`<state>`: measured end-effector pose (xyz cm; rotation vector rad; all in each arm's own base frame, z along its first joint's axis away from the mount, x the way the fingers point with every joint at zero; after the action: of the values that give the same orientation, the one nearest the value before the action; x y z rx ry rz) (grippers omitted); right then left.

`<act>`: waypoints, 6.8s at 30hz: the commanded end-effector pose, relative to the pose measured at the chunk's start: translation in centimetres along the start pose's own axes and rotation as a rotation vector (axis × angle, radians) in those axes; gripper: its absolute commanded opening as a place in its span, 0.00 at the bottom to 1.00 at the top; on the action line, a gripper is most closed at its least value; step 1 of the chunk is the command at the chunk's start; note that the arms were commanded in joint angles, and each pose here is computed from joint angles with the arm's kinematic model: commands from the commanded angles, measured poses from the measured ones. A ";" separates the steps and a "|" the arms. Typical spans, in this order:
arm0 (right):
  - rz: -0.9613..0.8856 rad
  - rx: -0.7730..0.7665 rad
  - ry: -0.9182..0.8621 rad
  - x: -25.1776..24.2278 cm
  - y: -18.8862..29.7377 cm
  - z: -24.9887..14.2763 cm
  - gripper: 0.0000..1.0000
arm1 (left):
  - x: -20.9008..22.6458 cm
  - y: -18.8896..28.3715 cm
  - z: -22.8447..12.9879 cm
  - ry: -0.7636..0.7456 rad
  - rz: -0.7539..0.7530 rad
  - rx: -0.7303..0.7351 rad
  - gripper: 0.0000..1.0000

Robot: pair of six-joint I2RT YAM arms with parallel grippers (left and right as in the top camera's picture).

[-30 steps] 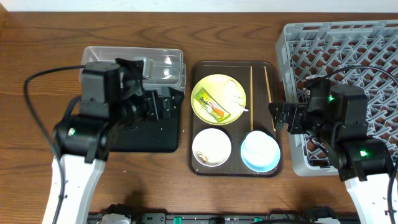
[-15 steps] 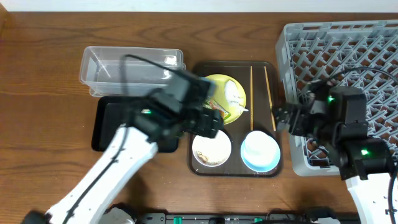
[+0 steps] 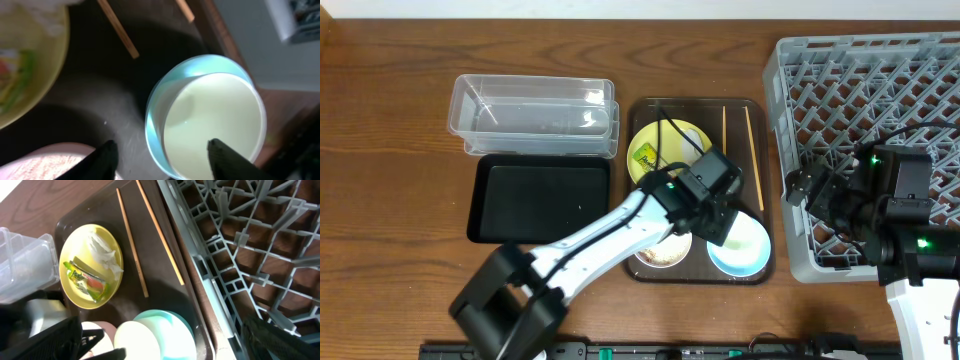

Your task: Sort waste into correct bins and load items into the dishwasher rack

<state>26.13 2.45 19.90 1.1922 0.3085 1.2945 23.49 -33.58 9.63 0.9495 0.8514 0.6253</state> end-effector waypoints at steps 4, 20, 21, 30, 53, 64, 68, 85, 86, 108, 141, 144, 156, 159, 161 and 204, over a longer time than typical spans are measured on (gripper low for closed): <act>-0.004 -0.021 0.007 -0.1 0.6 0.5 1.00 | -0.2 -1.0 0.3 0.003 0.015 0.000 0.34; 0.308 0.020 0.342 5.0 1.4 -0.5 0.99 | 2.0 14.5 4.6 0.187 -0.401 -0.224 0.06; 0.415 0.027 0.414 6.6 2.0 -1.0 0.99 | 2.3 16.0 4.7 0.188 -0.466 -0.240 0.06; 1.120 0.051 0.703 15.6 8.7 -4.0 0.99 | 3.0 24.3 4.1 0.142 -0.924 -0.298 0.06; 1.256 0.039 0.866 22.2 9.4 -7.3 0.68 | 2.7 25.8 3.7 0.125 -1.017 -0.293 0.06; 1.037 -0.032 0.699 18.3 6.9 -2.4 0.55 | 2.5 26.1 3.6 0.122 -1.044 -0.285 0.49; 0.706 -0.073 0.456 12.5 4.3 1.1 0.57 | 2.5 26.1 3.6 0.121 -1.044 -0.285 0.54; -0.375 0.170 -0.123 -9.6 2.9 -1.2 0.65 | 2.7 25.9 3.7 0.124 -1.023 -0.292 0.61; -0.357 0.217 -0.134 -9.4 2.2 -1.7 0.64 | 2.7 25.9 3.7 0.124 -1.022 -0.292 0.61; -0.199 0.345 -0.068 -7.1 -2.0 -1.4 0.99 | 2.9 25.5 3.8 0.132 -0.998 -0.295 0.62; 0.229 0.028 0.173 1.0 0.4 4.3 0.99 | 12.4 -1.8 11.9 0.154 0.154 -0.411 0.61; 0.229 0.028 0.173 1.0 0.4 4.3 0.99 | 12.6 -3.9 11.2 0.149 0.157 -0.378 0.61; 0.229 0.028 0.173 1.0 0.4 4.3 0.99 | 11.1 -2.8 11.3 0.129 0.140 -0.383 0.07; 0.229 0.028 0.173 1.0 0.4 4.3 0.99 | 10.7 1.5 12.6 0.132 0.137 -0.460 0.06; 0.226 0.028 0.173 0.9 0.4 4.4 0.99 | 11.0 4.7 13.4 0.117 0.154 -0.516 0.06; 0.225 0.027 0.173 0.9 0.4 4.4 0.99 | 17.5 -2.6 7.0 0.508 0.285 -0.255 0.60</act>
<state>29.36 0.59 21.83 1.1892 0.3180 1.5621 38.48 -24.92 5.09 0.7439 0.9322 1.1134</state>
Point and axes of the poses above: each gripper's point midway between its finger pads, its own y axis back along the fingers, its own x axis along the line the jaws close on, z = x × y, the point moved 1 cm from there along y, back along the fingers
